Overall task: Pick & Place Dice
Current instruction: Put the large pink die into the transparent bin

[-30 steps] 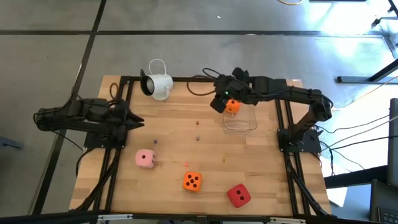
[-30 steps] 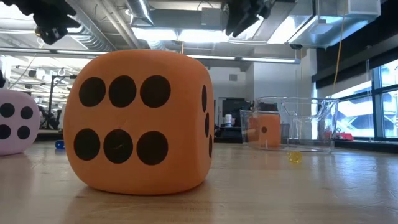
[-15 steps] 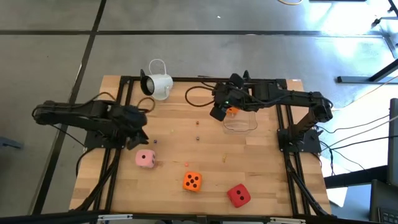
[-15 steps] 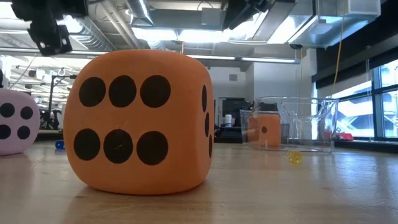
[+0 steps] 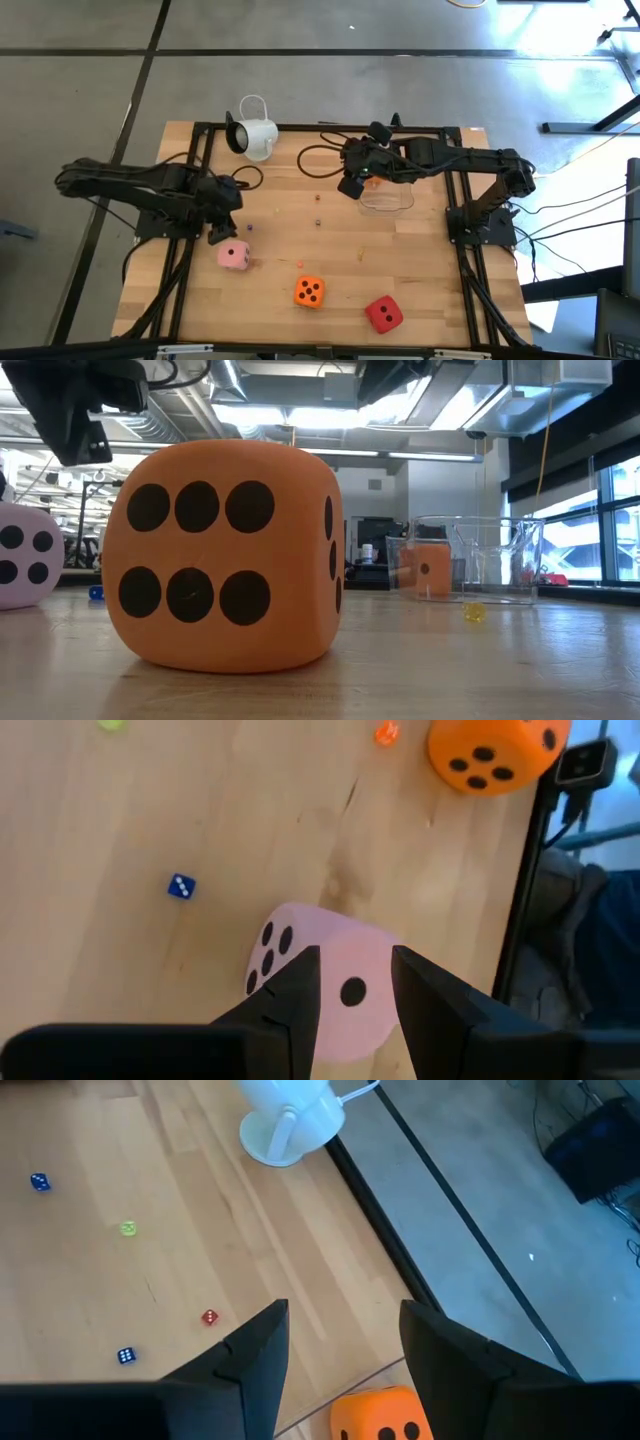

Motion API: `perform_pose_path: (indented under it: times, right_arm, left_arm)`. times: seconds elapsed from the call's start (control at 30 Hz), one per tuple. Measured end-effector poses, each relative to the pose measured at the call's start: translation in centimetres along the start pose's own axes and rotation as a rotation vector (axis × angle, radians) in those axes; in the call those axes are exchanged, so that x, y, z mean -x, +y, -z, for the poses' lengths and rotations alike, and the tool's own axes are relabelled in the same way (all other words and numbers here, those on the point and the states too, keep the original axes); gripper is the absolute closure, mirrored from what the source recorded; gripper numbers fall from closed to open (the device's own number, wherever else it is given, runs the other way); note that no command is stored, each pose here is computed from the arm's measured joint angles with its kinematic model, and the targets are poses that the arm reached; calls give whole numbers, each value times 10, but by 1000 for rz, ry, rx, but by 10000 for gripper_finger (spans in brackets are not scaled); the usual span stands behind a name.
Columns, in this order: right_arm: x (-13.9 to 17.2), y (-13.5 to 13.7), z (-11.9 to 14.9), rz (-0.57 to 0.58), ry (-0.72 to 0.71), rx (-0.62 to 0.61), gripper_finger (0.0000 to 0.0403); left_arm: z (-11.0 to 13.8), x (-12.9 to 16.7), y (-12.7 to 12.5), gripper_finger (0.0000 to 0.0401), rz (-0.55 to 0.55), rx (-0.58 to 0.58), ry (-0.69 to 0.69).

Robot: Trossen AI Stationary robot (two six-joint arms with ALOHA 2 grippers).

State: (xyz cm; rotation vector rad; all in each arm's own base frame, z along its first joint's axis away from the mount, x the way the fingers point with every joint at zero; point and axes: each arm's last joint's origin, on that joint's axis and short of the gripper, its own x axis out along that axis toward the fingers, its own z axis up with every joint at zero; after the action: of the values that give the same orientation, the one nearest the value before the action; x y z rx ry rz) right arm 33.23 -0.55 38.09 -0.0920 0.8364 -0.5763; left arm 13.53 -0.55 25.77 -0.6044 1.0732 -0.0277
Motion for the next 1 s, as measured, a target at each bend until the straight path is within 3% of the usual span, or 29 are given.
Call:
perform_pose_path:
  times: [0.47,0.73,1.0]
  right_arm:
    - [0,0,0,0,0,-1,213]
    - [0,0,0,0,0,-6,213]
    - [1,2,0,-5,-1,-26,213]
  left_arm:
    - [-4,-20,5,276,-67,-52,159]
    - [-9,-23,13,215,-86,-78,194]
    - [-15,-19,29,173,46,-38,214]
